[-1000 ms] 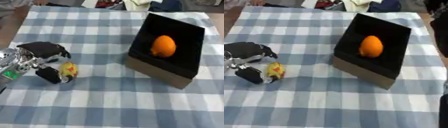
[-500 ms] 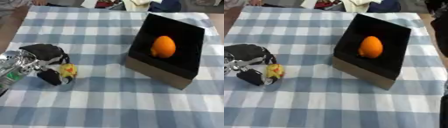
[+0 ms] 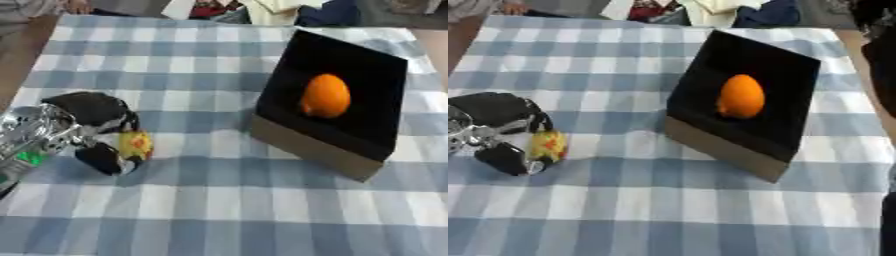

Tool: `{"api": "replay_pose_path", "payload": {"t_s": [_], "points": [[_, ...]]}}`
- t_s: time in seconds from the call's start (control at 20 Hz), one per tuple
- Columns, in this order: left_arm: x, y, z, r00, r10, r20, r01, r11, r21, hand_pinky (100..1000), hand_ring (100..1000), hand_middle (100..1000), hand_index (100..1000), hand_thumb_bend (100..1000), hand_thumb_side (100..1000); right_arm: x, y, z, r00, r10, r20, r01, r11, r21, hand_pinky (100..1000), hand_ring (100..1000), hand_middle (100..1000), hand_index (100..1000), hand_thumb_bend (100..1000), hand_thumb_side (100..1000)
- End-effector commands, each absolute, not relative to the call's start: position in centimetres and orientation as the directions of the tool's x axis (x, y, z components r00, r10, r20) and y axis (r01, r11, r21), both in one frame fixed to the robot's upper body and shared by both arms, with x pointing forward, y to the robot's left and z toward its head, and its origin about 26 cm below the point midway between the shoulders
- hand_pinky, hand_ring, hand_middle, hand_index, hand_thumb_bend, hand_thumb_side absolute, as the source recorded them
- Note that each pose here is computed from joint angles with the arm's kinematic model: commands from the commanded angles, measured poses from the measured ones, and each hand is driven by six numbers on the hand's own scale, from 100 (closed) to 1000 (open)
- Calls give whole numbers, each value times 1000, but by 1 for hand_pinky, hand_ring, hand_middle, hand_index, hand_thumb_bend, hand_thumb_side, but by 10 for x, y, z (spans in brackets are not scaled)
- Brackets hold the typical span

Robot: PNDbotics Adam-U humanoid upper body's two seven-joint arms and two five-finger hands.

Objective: Pick up objects on the table and place them in the box.

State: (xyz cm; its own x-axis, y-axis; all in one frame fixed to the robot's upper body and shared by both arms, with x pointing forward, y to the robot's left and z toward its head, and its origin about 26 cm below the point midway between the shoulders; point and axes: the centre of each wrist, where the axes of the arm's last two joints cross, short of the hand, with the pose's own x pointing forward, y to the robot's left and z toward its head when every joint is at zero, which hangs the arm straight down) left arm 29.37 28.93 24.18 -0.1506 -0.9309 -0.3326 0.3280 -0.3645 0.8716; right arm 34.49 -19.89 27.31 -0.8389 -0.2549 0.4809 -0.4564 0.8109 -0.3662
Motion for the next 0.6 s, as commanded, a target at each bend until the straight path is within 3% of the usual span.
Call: {"api": "replay_pose_path", "payload": {"t_s": [0.05, 0.3, 0.6], "points": [[291, 288, 248, -123, -923, -365, 329, -385, 862, 618, 773, 741, 923, 370, 582, 343, -201, 280, -852, -252, 460, -445, 810, -381, 1000, 889, 736, 886, 100, 768], [291, 289, 249, -118, -909, -400, 315, -417, 853, 626, 783, 762, 1000, 378, 582, 344, -201, 281, -853, -248, 460, -443, 810, -385, 1000, 890, 736, 886, 100, 772], [292, 288, 250, -104, -902, -420, 300, -431, 851, 621, 779, 744, 954, 371, 576, 344, -201, 281, -854, -245, 459, -441, 808, -390, 1000, 891, 736, 888, 100, 774]]}}
